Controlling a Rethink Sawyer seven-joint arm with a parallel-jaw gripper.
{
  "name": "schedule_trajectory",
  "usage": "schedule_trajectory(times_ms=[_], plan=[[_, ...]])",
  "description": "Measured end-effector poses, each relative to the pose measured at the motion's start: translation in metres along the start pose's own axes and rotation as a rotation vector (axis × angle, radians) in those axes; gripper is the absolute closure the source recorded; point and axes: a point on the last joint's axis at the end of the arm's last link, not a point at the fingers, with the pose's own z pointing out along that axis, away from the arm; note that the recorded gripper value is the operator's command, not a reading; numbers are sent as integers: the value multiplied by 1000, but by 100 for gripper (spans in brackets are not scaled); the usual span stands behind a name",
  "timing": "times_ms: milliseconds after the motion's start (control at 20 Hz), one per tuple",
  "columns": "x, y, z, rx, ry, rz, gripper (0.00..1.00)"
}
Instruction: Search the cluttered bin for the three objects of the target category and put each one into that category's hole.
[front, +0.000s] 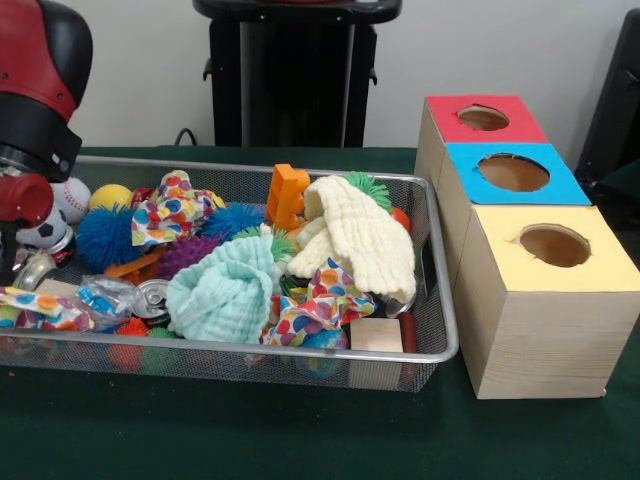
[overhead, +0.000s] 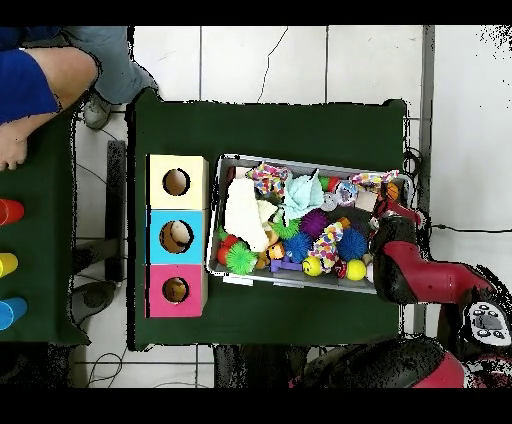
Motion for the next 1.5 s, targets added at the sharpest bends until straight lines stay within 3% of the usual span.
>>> schedule_trajectory(times_ms=[400,600,1000,1500], plan=[[-36,25,-7,-63,-90,-30,0],[-40,27,-7,-71,-103,-30,0],[-35,26,-5,-63,-99,-15,0],[-17,28,4,-60,-112,49,0]])
